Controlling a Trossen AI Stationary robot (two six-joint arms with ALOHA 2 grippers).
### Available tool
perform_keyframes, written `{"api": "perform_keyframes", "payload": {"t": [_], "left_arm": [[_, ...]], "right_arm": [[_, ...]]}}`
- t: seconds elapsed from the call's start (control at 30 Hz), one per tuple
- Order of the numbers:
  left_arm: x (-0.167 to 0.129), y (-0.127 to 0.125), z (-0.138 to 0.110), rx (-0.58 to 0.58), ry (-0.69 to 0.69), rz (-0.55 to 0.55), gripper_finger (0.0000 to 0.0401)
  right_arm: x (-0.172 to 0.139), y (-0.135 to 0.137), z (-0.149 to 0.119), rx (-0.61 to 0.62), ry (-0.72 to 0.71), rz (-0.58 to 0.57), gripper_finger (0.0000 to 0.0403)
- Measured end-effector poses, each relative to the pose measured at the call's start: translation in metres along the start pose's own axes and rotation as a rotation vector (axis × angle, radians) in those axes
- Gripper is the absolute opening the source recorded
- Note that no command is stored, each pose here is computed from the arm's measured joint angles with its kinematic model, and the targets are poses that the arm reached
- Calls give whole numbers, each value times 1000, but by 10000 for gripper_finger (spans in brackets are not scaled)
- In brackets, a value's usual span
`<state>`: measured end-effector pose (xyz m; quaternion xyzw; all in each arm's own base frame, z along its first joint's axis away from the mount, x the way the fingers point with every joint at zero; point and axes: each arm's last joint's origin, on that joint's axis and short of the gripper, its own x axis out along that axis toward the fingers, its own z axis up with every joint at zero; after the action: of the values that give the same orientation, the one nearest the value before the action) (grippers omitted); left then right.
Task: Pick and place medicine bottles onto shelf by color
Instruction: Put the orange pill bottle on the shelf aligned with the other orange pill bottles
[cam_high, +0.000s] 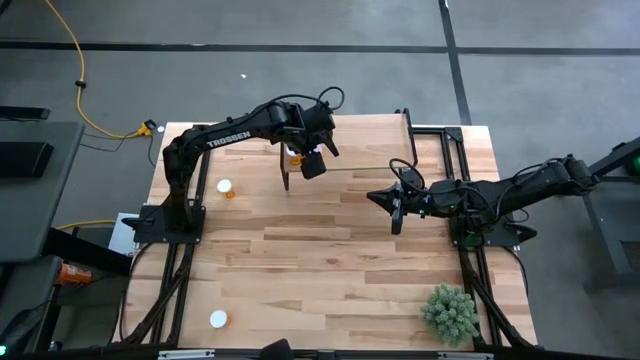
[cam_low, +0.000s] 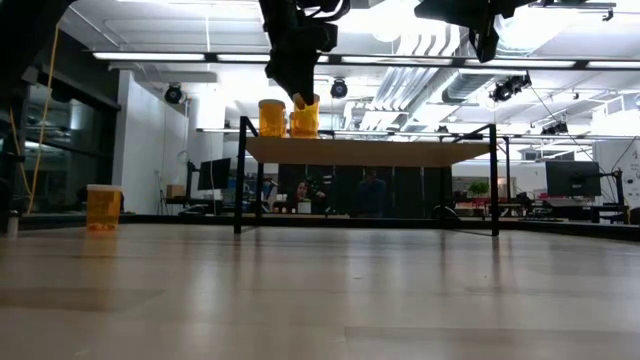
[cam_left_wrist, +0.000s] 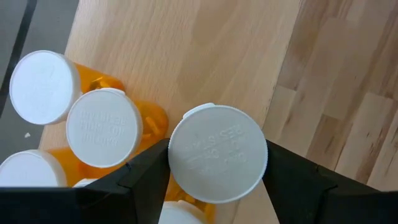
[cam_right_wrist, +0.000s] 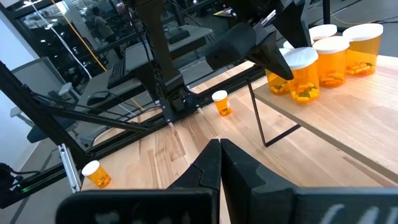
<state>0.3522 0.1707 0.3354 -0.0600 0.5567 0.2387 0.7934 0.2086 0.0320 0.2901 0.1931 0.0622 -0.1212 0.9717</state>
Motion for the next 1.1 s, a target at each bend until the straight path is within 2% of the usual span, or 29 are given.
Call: {"api": "perform_keyframes", "payload": {"t": [0.57, 1.1], "left_arm": [[2, 16, -1, -42, 10, 34, 228], [2, 15, -1, -43, 10, 8, 228]], "right_arm": [[0, 0, 0, -2, 0, 0, 0], [0, 0, 0, -6, 3, -2, 0]]}}
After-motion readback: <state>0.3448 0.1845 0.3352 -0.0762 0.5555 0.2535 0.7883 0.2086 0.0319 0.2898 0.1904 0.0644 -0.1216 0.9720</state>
